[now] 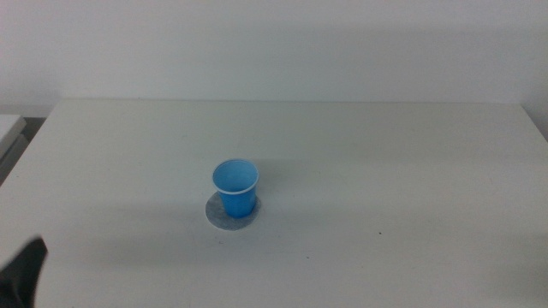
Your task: Place an empty cup on a cup mat.
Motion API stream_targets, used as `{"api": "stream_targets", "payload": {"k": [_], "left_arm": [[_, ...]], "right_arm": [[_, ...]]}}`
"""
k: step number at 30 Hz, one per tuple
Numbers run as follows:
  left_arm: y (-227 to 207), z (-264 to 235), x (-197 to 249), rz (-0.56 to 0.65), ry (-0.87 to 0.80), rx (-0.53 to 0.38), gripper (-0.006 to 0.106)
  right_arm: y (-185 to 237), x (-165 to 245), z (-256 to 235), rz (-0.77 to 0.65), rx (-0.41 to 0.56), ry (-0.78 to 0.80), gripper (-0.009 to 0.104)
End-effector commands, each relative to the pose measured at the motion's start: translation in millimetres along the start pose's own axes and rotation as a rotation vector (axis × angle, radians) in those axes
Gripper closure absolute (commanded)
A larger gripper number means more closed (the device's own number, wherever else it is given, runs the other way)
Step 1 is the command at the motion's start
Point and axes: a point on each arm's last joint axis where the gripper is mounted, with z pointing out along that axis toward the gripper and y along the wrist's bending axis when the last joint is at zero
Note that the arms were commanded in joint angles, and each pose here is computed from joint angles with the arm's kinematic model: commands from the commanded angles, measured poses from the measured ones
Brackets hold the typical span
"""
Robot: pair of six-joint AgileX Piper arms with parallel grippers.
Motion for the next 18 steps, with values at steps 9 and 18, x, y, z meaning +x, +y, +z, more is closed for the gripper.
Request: {"api": "stream_targets", "payload": {"k": [9,18], "left_arm": [[2.2,-3.9,46.0,-0.107,-0.068,0.003,0.007],[5.3,-4.0,45.5,0.039,-0.073,-0.036,0.007]], "right_arm": [[0.0,0.2,-0.1,-0.011,0.000,-0.008,0.002],[0.0,0.2,-0.1,-0.011,0.000,-0.008,0.002]]}}
